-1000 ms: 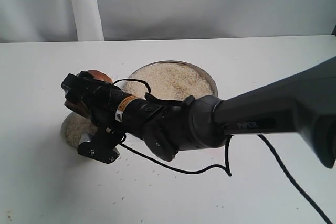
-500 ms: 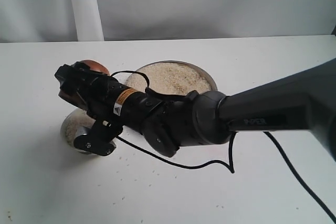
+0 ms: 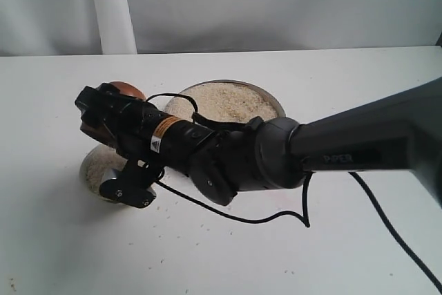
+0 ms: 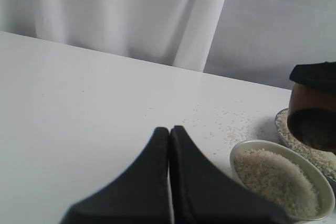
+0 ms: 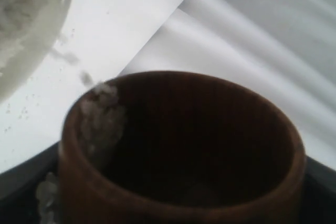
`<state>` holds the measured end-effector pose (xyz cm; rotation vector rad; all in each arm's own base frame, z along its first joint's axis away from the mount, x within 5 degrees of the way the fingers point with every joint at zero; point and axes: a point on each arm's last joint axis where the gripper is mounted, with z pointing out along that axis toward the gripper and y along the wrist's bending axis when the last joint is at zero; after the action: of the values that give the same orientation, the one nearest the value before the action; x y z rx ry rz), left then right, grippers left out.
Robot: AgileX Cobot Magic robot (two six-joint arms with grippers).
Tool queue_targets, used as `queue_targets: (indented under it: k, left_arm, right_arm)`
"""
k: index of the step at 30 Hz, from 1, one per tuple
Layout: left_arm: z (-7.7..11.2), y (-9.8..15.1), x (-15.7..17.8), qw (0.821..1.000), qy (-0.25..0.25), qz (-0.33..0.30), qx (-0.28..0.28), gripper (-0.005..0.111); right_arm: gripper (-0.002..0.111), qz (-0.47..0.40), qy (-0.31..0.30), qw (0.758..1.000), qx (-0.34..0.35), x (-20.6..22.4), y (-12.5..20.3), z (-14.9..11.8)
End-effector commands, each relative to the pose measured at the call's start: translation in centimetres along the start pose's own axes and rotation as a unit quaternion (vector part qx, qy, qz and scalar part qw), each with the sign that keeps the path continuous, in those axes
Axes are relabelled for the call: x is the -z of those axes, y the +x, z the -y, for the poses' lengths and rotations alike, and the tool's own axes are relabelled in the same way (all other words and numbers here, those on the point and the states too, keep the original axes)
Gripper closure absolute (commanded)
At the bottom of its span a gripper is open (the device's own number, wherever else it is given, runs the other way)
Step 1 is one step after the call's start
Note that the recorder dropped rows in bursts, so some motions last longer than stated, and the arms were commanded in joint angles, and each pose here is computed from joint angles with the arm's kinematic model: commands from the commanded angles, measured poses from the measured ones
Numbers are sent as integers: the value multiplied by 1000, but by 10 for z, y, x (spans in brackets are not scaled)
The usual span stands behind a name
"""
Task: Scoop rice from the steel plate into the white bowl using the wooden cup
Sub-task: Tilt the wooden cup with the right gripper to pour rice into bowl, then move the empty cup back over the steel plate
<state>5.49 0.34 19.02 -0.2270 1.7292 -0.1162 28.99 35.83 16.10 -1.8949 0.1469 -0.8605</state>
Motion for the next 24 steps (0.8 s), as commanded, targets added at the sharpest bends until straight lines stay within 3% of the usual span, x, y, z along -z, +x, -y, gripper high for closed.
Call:
queue_targets:
  k: [1,7,14,19,24]
  left_arm:
    - [0,0,0,1000,3,0,2,107]
    - [0,0,0,1000,3,0,2,107]
    - [0,0,0,1000,3,0,2,107]
    - [0,0,0,1000,3,0,2,107]
    - [0,0,0,1000,3,0,2,107]
  right_arm:
    - [108,-4,-7,1000,2,-3,0,-9]
    - [108,-23,-11,1000,-17,-3,9,-12]
    - [108,-124,-25,981,-147,0,28,-19]
    - [108,-120,-64,968,-213,1,22,-23]
    - [108,-107,-73,919,-373,6,23,-16]
